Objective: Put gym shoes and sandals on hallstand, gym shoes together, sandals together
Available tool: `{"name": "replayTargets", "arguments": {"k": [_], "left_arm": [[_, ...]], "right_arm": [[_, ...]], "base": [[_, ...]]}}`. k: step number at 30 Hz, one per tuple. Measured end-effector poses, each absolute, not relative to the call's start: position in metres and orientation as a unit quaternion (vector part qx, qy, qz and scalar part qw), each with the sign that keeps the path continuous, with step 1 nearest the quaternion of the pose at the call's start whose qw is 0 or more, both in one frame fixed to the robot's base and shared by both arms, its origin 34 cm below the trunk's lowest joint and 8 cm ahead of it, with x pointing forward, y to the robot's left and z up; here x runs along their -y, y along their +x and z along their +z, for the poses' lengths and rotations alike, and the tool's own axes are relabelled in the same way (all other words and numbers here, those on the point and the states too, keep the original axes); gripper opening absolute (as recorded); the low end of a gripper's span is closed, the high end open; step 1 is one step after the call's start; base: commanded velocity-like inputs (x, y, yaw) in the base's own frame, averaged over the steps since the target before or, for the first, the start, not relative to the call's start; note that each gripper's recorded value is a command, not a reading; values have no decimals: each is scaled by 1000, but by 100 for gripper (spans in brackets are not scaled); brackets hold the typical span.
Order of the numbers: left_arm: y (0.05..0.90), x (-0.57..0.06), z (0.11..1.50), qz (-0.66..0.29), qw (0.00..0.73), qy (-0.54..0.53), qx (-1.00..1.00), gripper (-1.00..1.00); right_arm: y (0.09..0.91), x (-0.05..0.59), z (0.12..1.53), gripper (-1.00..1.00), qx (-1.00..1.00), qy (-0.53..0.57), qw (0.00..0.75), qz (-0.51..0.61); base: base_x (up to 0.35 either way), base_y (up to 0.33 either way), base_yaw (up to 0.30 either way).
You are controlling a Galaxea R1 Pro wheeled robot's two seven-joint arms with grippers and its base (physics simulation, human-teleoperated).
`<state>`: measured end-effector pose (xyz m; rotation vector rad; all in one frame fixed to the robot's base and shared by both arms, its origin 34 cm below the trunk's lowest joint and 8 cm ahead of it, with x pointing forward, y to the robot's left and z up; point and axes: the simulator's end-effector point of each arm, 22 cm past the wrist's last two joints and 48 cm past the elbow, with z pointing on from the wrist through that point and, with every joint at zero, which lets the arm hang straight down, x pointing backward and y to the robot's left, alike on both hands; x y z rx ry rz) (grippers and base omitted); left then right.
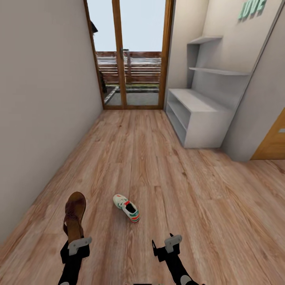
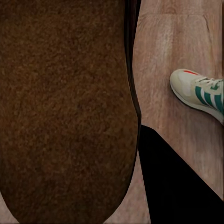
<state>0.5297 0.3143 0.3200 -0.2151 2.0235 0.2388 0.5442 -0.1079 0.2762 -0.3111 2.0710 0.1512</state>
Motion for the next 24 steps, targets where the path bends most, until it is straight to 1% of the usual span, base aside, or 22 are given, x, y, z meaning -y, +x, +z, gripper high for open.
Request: {"name": "replayTargets", "arguments": {"k": [12, 24], "left_arm": [[529, -317, 320, 100, 519, -94, -844, -100], [529, -319, 320, 101, 518, -97, -844, -100]], "right_arm": [[545, 108, 277, 100, -855, -127, 498, 62], [544, 105, 277, 100, -855, -128, 498, 64]], "base": [[292, -154, 1], [336, -21, 0]]}}
